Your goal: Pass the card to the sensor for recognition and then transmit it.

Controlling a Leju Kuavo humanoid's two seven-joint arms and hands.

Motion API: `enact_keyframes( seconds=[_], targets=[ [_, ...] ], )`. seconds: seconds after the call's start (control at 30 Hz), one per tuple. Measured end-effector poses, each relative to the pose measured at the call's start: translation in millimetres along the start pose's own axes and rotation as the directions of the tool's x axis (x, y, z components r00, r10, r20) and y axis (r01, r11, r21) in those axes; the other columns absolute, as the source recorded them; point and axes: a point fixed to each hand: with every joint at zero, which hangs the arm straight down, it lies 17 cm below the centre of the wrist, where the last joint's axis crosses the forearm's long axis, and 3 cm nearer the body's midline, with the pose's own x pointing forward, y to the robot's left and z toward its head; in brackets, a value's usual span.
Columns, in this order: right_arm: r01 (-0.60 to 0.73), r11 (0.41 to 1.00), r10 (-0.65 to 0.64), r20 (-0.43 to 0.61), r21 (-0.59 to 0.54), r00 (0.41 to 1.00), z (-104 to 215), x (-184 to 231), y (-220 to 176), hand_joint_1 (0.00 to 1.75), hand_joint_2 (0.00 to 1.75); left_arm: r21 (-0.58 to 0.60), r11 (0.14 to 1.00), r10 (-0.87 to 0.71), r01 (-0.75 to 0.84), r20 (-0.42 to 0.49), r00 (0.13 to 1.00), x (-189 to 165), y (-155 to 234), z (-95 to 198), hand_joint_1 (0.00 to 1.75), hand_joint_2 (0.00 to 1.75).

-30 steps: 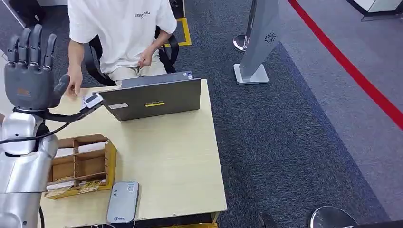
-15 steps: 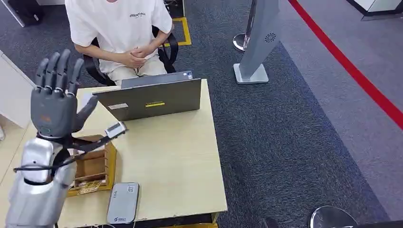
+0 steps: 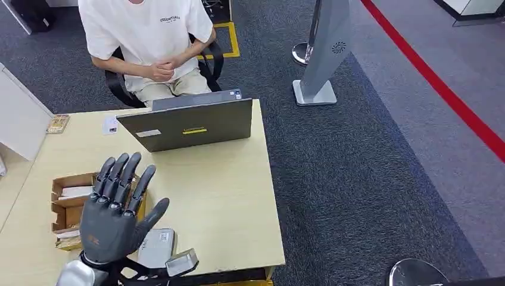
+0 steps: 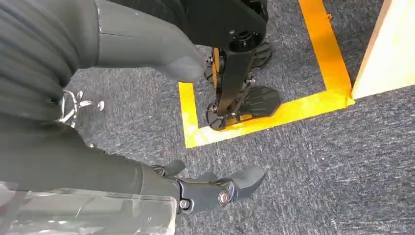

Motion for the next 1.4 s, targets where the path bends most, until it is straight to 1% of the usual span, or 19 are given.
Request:
enact_keyframes(
  seconds=[0.13,0.27,0.37,0.47,0.7,0.83,0.97,1.1,1.23,1.4],
  targets=[
    [0.022,1.000,-0.022,0.000,-0.009,1.000,0.1,-0.5,-2.1,0.00,1.75,-0.040,0.998,0.048,-0.049,-0.027,0.998,6.4,-4.2,15.2,0.00,1.75],
    [0.050,0.999,-0.050,0.000,-0.019,0.999,0.2,-1.0,-3.6,0.00,1.75,-0.116,0.988,0.092,-0.100,-0.072,0.993,12.6,-17.1,38.4,0.00,1.75],
    [0.063,0.998,-0.063,-0.003,-0.025,0.998,0.6,-2.7,-4.2,0.00,1.75,-0.151,0.980,0.110,-0.126,-0.107,0.988,16.4,-22.7,54.6,0.00,1.75],
    [0.073,0.997,-0.073,-0.006,-0.029,0.997,0.7,-3.4,-4.5,0.00,1.75,-0.171,0.975,0.116,-0.139,-0.137,0.984,18.5,-26.0,64.7,0.00,1.75],
    [0.081,0.996,-0.081,-0.017,-0.036,0.997,1.2,-6.7,-3.9,0.00,1.75,-0.201,0.970,0.080,-0.133,-0.255,0.964,15.4,-36.0,97.6,0.00,1.75],
    [0.080,0.996,-0.081,-0.019,-0.042,0.997,1.2,-7.5,-5.0,0.00,1.75,-0.217,0.969,0.059,-0.117,-0.256,0.965,23.7,-35.8,109.4,0.00,1.75],
    [0.078,0.996,-0.079,-0.022,-0.044,0.997,1.3,-8.4,-5.4,0.00,1.75,-0.223,0.967,0.067,-0.125,-0.252,0.965,35.8,-34.2,113.3,0.00,1.75],
    [0.078,0.996,-0.079,-0.023,-0.043,0.997,1.4,-8.7,-4.6,0.00,1.75,-0.226,0.965,0.073,-0.136,-0.266,0.961,38.6,-33.7,116.5,0.00,1.75],
    [0.072,0.997,-0.073,-0.024,-0.041,0.997,1.5,-9.2,-4.4,0.00,1.75,-0.240,0.964,0.043,-0.118,-0.296,0.954,29.7,-33.7,124.6,0.00,1.75],
    [0.071,0.997,-0.072,-0.033,-0.043,0.997,1.7,-11.4,-4.8,0.00,1.75,-0.243,0.968,-0.011,-0.067,-0.304,0.953,6.6,-29.8,131.7,0.00,1.75]
  ],
)
